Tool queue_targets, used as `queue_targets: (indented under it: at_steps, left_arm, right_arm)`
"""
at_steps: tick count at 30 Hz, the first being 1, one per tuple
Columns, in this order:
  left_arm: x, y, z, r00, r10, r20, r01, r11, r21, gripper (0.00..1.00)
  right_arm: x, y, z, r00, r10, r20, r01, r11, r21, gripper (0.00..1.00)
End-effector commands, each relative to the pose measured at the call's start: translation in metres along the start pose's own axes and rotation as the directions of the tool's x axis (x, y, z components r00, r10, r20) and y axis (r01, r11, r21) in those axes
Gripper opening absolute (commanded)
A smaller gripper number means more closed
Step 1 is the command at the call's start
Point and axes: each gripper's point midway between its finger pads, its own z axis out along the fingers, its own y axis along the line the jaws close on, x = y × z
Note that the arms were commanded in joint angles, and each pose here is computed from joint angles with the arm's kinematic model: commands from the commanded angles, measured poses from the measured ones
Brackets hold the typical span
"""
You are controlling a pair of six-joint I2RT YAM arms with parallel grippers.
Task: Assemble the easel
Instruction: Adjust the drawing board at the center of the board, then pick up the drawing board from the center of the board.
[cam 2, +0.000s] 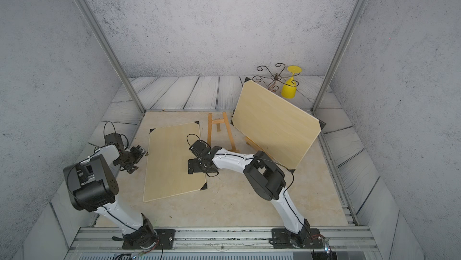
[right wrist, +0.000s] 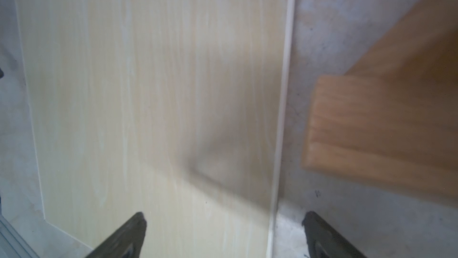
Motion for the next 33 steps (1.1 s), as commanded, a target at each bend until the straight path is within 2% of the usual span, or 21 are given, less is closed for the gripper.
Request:
queue_targets:
  at_steps: [1,13,19,27,33]
  left_arm:
    - [-0.004,-0.004,0.004,1.000,0.026,0.007,-0.026,1.000,0.003,0.86]
    - [0.014,-0.001,0.021,0.999,-0.015,-0.033,0.015,1.000,0.007,0.86]
    - [0.027,0.006,0.028,0.998,-0.028,-0.052,0.029,1.000,0.009,0.86]
    - [0.044,0.011,0.035,0.996,-0.031,-0.087,0.032,0.999,0.005,0.85]
    - [0.061,0.015,0.036,0.991,-0.014,-0.130,0.015,1.000,0.003,0.85]
  right_arm:
    - [0.006,-0.006,0.016,0.999,0.013,-0.035,-0.012,0.999,0.030,0.99]
    - [0.011,0.006,0.034,0.995,0.010,-0.095,-0.012,1.000,-0.021,0.99]
    - [0.017,0.019,0.031,0.991,0.013,-0.133,-0.026,0.996,-0.091,0.99]
    - [0.017,0.027,0.027,0.992,0.009,-0.129,-0.027,0.990,-0.142,0.99]
    - [0.013,0.047,0.015,0.993,-0.020,-0.114,-0.008,0.970,-0.242,0.99]
